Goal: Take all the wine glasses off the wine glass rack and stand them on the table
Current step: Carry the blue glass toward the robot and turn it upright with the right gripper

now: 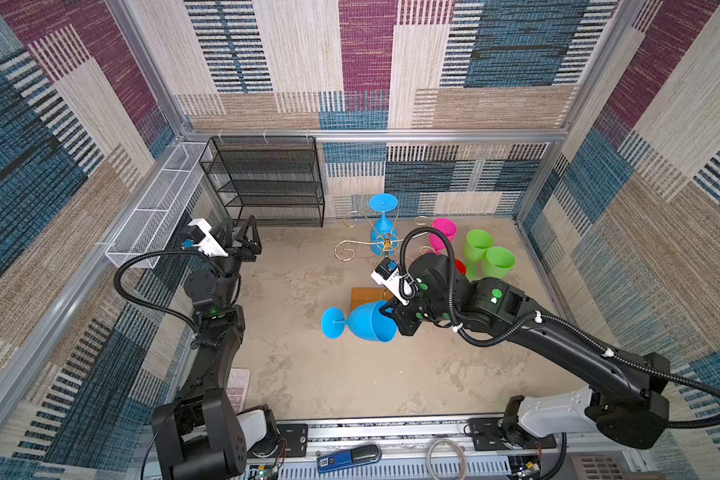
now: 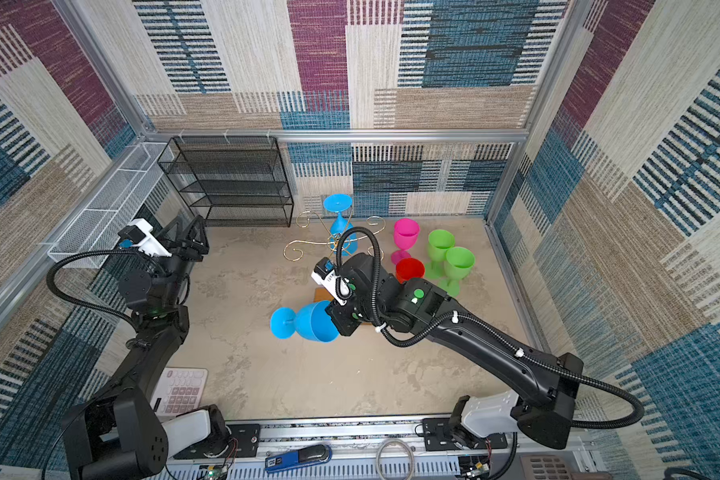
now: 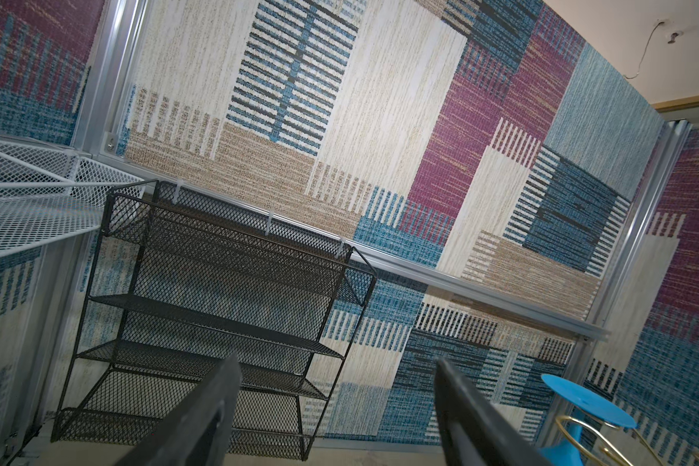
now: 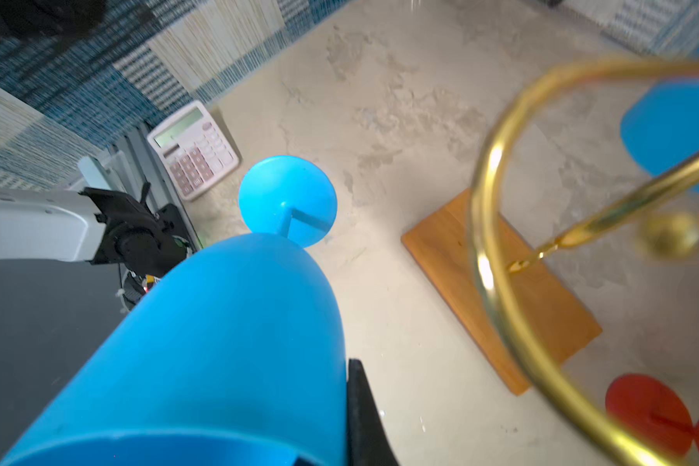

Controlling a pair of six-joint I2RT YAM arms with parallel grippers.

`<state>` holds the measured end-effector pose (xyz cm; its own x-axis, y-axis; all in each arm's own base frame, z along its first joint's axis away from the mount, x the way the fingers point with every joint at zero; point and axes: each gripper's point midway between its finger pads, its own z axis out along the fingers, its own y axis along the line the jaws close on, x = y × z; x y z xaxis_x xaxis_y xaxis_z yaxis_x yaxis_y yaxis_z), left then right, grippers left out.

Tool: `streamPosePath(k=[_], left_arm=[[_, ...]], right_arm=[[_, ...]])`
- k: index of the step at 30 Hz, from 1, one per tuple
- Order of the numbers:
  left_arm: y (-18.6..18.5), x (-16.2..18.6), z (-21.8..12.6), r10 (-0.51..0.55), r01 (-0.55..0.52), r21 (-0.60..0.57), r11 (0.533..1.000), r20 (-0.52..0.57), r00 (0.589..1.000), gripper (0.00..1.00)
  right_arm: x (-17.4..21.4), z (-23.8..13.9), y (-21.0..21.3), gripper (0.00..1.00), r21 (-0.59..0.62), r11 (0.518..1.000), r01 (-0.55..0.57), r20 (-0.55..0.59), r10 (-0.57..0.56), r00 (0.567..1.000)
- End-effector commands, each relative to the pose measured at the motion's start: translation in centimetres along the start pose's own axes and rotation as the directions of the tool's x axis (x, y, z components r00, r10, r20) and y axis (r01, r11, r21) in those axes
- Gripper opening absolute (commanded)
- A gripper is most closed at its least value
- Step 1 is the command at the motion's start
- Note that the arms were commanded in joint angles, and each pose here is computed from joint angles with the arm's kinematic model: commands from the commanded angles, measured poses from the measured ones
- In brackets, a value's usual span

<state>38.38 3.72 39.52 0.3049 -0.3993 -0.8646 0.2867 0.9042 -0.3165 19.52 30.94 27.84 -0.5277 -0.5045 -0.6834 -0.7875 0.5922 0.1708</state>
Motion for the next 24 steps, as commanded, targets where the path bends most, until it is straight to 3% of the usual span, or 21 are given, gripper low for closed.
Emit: streamPosePath(k=[1, 10, 21, 24], left_arm=[[-0.5, -1.0, -0.1, 0.002, -0.004, 0.027, 1.000, 0.042, 0.999, 0.78], [0.1, -0.9, -0.2, -0.033, 0.031, 0.033, 0.999, 0.043, 0.999, 0.77], [0.3, -1.5, -0.6, -0.040, 0.038, 0.038, 0.999, 0.066, 0.997, 0.77], [0.2, -1.6, -0.6, -0.038, 0.035, 0.043, 0.998, 0.071, 0.997, 0.77]], right_arm=[[3.0, -0.1, -1.1, 0.00, 0.061, 0.995, -0.078, -0.101, 0.084, 0.991], [8.4, -0.1, -3.5, 0.00, 0.229, 0.965, -0.131, -0.309, 0.199, 0.930], [2.0, -3.5, -1.9, 0.00, 0.135, 0.981, -0.140, -0.062, 0.149, 0.987], [2.1, -4.4, -2.0, 0.00, 0.145, 0.980, -0.139, -0.059, 0.149, 0.987]])
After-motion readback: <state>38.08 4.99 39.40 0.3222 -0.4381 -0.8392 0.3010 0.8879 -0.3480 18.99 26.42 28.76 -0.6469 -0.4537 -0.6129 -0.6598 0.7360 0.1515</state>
